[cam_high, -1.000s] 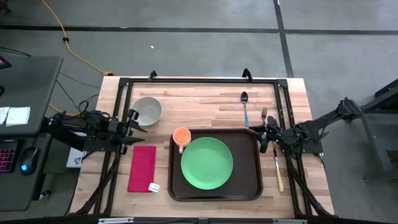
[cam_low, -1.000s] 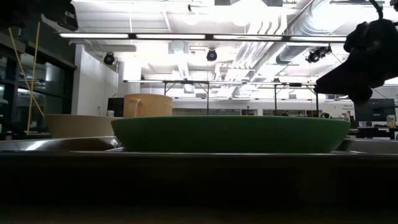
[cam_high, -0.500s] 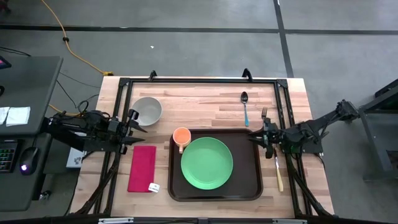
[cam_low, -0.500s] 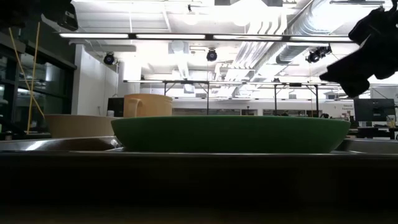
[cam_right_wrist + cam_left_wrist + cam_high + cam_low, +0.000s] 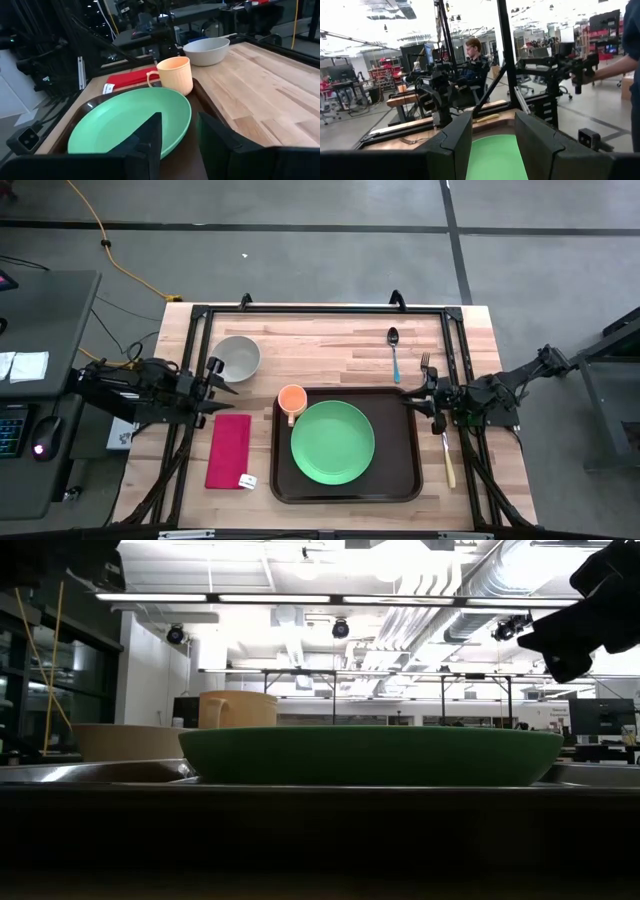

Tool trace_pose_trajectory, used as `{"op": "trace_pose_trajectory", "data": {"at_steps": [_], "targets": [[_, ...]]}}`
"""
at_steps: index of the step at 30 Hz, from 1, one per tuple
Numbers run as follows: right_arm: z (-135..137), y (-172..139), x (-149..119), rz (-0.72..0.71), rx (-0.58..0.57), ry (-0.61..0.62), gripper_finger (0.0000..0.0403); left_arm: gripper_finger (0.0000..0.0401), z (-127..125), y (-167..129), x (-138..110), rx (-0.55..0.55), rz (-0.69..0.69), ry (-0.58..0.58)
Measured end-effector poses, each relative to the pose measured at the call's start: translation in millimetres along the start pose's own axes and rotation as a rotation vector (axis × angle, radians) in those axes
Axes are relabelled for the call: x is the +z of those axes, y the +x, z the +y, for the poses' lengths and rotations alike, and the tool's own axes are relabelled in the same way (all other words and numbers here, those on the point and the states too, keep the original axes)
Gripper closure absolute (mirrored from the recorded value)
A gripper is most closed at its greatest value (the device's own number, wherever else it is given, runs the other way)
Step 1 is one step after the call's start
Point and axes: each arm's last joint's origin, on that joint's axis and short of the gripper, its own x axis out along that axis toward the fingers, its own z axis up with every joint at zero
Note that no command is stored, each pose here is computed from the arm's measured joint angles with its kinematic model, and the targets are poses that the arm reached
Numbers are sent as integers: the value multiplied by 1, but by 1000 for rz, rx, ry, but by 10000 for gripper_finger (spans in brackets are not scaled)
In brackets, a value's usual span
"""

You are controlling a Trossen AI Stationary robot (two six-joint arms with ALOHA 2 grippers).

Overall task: Set up tray
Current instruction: Put the gray bowl on top of the green plate

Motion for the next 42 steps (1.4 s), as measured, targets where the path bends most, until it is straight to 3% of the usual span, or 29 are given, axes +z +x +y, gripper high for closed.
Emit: {"op": "trace_pose_trajectory", "data": {"at_steps": [9, 18, 23, 31, 42], "targets": [[1, 0, 0, 8, 19, 55, 304, 222, 5, 0, -6, 194, 81, -61], [1, 0, 0, 9, 24, 72, 304, 222, 13, -1, -1, 456, 37, -155], [1, 0, 0, 10, 23, 82, 304, 222, 12, 2, -5, 452, 81, -181], [1, 0, 0, 11, 23, 106, 304, 222, 10, 14, -18, 403, 279, -246], [1, 0, 0, 12, 25, 119, 304, 222, 20, 23, 35, 417, 661, -281]]}}
